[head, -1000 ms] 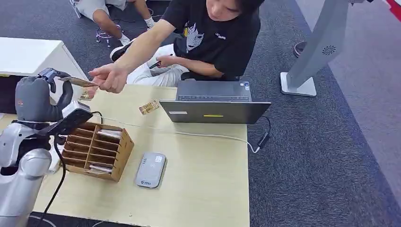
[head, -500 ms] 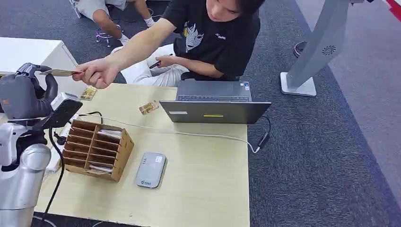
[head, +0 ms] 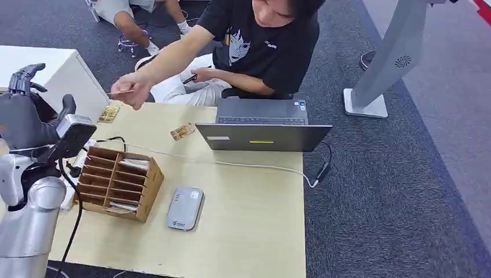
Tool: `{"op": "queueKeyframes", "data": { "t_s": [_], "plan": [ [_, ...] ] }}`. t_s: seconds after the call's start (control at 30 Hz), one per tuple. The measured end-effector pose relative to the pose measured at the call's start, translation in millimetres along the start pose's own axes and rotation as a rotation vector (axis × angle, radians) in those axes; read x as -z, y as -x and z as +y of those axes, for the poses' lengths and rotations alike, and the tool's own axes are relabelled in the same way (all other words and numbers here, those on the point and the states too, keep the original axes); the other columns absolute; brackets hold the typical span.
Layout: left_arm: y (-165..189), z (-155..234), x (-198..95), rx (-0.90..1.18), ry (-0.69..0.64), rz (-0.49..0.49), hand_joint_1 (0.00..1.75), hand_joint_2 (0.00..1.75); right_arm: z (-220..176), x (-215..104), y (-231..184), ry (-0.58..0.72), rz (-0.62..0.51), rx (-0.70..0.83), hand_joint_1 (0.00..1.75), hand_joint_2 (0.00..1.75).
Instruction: Pass the card to the sensor for recognition and then transmit it.
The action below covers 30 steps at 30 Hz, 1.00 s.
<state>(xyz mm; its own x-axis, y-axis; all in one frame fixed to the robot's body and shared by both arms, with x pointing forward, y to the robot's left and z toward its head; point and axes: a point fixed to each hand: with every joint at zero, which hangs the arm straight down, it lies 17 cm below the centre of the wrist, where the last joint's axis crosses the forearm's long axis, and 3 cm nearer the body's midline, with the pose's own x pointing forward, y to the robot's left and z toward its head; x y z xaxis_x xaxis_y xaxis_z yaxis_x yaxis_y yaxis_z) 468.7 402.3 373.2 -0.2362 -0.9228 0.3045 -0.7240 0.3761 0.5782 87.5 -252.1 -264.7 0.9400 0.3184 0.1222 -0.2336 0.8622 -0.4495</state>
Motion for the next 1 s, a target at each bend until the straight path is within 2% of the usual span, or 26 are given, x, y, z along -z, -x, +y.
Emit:
{"op": "queueKeyframes", "data": {
  "t_s": [0.3,0.63,0.83,1.0],
  "plan": [
    [5,3,-5,0.002,-0.018,0.018,0.0,1.75,0,0,0,-0.002,-0.003,-0.009,0.0,1.75],
    [37,27,-36,0.129,-0.015,0.076,0.0,1.75,3,0,3,-0.014,0.012,-0.001,0.0,1.75],
    [58,60,-83,0.296,0.023,0.112,0.0,1.75,4,-1,10,-0.018,0.036,0.013,0.0,1.75],
    [58,97,-127,0.421,0.027,0.134,0.0,1.75,5,-2,15,-0.02,0.059,0.026,0.0,1.75]
  ]
}}
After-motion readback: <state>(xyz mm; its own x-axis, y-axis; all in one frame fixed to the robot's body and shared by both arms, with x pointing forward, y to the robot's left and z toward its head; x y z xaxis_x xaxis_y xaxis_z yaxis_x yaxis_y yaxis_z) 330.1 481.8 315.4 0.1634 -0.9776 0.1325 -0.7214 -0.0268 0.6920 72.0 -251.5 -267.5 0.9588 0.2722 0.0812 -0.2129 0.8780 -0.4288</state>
